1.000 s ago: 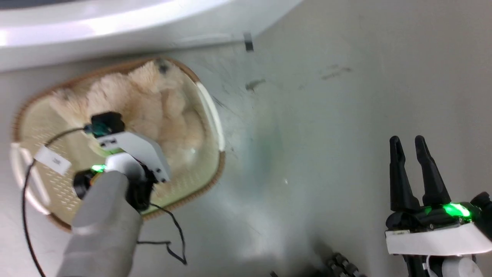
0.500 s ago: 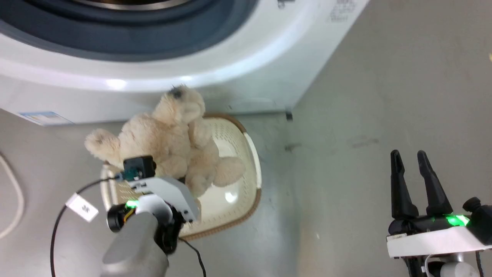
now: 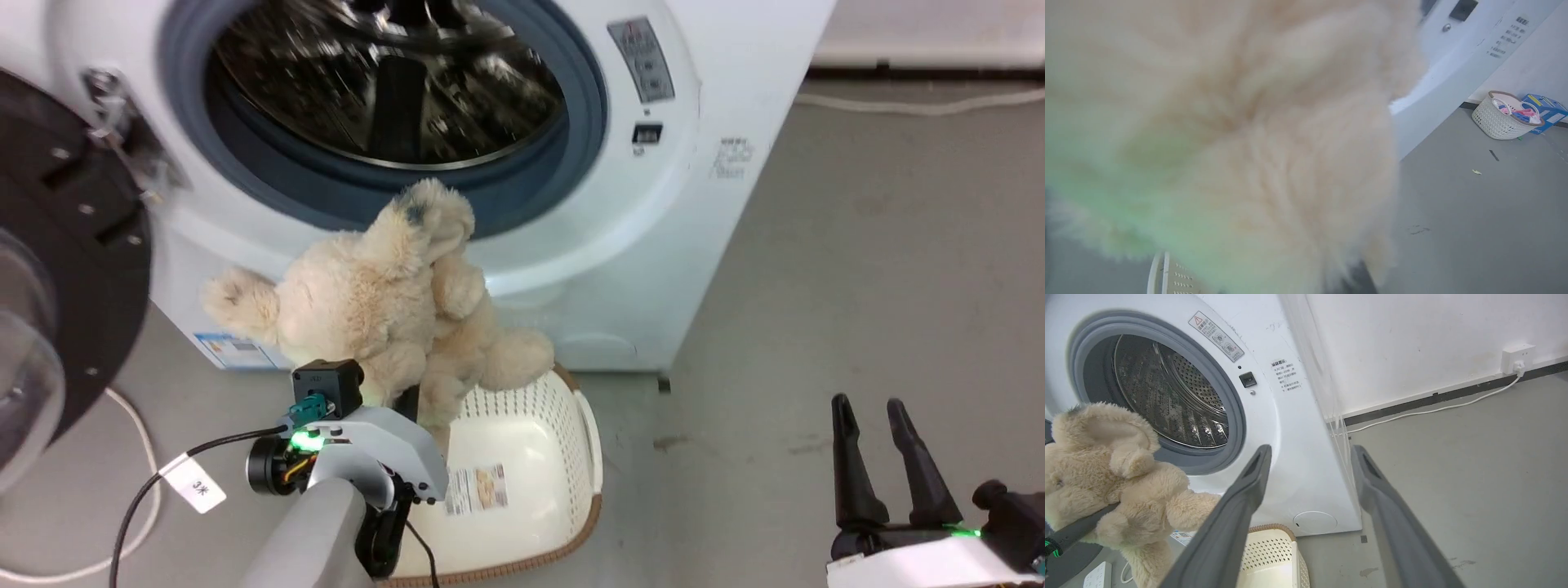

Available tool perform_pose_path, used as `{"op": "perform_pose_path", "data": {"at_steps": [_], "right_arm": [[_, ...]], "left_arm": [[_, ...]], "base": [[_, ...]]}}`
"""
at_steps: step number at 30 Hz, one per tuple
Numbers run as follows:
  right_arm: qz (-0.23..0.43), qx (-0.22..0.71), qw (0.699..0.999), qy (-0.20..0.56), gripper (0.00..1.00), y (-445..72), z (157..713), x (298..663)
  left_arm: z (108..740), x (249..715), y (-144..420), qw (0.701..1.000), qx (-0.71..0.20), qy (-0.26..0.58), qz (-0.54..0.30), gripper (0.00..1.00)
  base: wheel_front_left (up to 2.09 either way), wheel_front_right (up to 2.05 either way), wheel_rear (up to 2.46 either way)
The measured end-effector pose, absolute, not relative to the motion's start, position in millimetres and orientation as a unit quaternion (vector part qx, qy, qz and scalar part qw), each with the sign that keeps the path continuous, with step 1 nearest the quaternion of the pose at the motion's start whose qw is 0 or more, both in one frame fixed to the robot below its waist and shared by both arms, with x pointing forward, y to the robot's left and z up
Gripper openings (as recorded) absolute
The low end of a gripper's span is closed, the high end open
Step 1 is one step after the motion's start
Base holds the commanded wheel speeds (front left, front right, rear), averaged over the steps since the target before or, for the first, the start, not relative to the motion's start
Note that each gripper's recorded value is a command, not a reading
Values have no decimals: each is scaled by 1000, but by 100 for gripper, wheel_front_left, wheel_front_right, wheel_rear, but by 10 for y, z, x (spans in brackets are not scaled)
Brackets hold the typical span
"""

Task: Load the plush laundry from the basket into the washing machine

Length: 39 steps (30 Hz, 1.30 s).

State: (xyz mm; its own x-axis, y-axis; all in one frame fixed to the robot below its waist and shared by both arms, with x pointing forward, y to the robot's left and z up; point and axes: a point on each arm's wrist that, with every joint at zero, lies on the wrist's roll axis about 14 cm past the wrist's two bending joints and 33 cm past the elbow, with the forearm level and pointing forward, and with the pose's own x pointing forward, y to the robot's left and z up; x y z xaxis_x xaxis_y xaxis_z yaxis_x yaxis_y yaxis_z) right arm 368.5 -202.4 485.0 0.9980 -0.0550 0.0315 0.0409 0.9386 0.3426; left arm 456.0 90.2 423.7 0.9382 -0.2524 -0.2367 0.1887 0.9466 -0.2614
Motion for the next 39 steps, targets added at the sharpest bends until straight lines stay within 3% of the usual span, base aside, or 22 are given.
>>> {"op": "perform_pose_path", "data": {"at_steps": [5,18,39], "right_arm": [[-14,175,984,-41,100,-1983,4994,3635],[-24,169,985,-29,100,-2032,4915,3636],[-44,154,987,24,100,-2124,4497,3920]], "left_arm": [[4710,4591,956,986,-96,61,-122,0],[5031,4872,904,986,-49,8,-157,0],[4871,5954,914,987,-63,16,-146,0]], "base": [[0,0,0],[0,0,0],[0,0,0]]}}
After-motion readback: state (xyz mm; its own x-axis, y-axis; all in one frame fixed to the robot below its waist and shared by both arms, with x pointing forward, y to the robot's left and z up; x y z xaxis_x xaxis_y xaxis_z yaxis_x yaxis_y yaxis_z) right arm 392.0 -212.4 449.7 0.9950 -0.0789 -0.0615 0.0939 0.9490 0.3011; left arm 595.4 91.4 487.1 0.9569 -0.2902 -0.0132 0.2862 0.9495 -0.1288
